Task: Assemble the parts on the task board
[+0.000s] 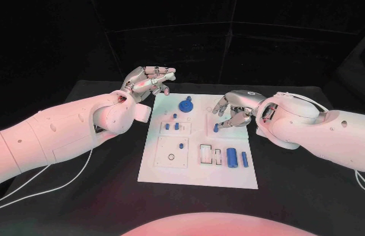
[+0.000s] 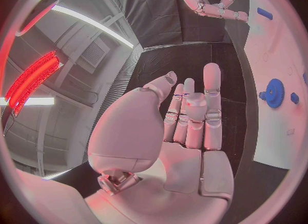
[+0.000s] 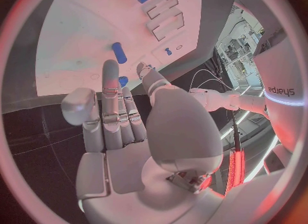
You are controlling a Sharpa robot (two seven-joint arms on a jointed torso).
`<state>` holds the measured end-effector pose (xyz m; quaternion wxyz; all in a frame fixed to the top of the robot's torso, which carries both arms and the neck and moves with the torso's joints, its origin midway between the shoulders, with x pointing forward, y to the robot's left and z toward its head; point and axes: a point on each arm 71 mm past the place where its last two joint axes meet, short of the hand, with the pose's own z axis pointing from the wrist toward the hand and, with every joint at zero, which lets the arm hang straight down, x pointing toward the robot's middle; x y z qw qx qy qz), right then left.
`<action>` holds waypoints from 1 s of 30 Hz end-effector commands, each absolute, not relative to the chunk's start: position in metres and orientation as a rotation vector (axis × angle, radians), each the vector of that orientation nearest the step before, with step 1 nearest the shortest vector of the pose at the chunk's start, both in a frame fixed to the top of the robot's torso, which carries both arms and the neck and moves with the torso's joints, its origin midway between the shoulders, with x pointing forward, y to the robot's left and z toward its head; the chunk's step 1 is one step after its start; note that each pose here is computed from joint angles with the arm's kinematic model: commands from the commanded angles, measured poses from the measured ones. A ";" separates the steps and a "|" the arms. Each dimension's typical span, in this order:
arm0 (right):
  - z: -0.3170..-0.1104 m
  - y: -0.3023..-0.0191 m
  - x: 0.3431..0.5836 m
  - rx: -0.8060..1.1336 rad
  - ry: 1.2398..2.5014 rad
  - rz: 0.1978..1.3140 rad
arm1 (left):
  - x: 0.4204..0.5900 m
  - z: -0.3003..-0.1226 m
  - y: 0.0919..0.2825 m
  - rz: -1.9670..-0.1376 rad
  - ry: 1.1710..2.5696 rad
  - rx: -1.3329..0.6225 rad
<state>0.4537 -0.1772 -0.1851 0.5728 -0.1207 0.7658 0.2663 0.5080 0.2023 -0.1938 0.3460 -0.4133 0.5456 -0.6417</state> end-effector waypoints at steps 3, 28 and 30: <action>-0.191 -0.170 0.455 -0.352 1.850 0.576 | 0.508 -0.193 0.201 -1.685 1.417 -1.068; -0.210 -0.160 0.458 -0.435 1.910 0.526 | 0.508 -0.193 0.201 -1.687 1.418 -1.068; -0.211 -0.160 0.459 -0.436 1.913 0.524 | 0.508 -0.193 0.201 -1.686 1.418 -1.068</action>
